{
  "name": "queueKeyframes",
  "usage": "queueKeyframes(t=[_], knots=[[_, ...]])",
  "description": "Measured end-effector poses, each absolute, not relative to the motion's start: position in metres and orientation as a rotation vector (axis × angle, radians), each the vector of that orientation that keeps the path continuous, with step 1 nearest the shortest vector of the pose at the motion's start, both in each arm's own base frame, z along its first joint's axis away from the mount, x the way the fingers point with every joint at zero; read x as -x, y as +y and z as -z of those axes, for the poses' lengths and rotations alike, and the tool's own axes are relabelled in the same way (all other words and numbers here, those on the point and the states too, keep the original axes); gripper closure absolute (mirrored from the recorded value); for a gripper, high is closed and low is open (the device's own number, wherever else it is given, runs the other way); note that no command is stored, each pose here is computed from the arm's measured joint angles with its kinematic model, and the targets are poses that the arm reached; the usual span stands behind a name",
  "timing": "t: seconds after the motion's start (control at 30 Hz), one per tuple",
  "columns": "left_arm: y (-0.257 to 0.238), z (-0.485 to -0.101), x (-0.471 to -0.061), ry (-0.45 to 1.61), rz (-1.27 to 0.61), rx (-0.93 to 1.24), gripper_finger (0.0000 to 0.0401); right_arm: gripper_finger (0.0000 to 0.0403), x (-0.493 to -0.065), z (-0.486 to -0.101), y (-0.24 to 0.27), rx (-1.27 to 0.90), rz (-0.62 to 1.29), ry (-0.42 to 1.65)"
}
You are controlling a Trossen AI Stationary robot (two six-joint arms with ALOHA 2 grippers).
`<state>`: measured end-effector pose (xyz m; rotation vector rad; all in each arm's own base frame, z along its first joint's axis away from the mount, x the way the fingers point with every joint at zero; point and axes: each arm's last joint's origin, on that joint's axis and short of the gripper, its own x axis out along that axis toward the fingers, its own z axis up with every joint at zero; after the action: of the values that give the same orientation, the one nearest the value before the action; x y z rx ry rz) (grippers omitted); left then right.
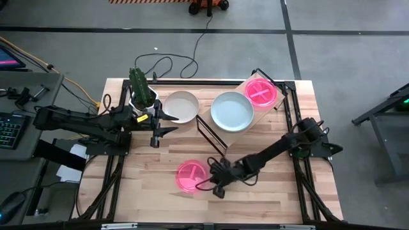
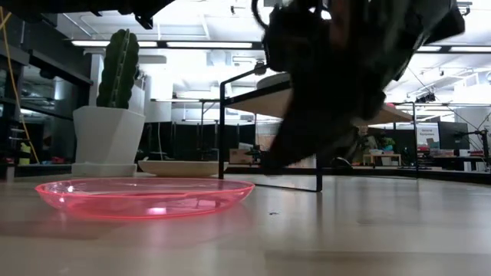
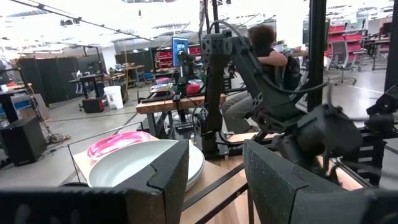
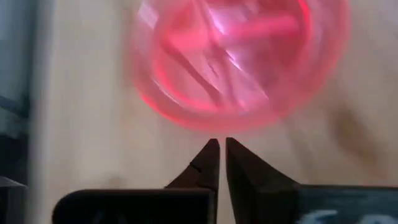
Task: Place and stack plates onto a shelf
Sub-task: Stack the pink plate on top of the pink plate on the shelf
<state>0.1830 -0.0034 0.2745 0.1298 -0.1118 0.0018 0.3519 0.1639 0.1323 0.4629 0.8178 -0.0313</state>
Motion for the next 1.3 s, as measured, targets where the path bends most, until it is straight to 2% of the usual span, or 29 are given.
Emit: queueKeyframes(t=[0.17,0.37,0.5,0.73,1.0,1.13,1.3], knots=[[-0.003,-0.274,-0.183,-0.111,-0.002,-0.130,0.0259,0.0329,-0.351,-0.131,0.165,-0.561,0.049,0.698],[-0.003,-0.274,-0.183,-0.111,-0.002,-0.130,0.0259,0.0235,-0.351,-0.131,0.157,-0.621,0.299,0.570],[-0.003,-0.274,-0.183,-0.111,-0.001,-0.130,0.0259,0.0206,-0.354,-0.130,0.151,-0.671,0.350,0.542],[-0.003,-0.274,-0.183,-0.111,-0.001,-0.130,0.0259,0.0210,-0.357,-0.103,0.152,-0.725,0.396,0.569],[-0.003,-0.274,-0.183,-0.111,-0.001,-0.130,0.0259,0.0231,-0.360,-0.096,0.154,-0.776,0.405,0.539],[-0.003,-0.274,-0.183,-0.111,-0.001,-0.131,0.0259,0.0263,-0.361,-0.089,0.154,-0.770,0.416,0.544],[-0.003,-0.274,-0.183,-0.111,-0.001,-0.130,0.0259,0.0321,-0.361,-0.084,0.155,-0.748,0.410,0.564]])
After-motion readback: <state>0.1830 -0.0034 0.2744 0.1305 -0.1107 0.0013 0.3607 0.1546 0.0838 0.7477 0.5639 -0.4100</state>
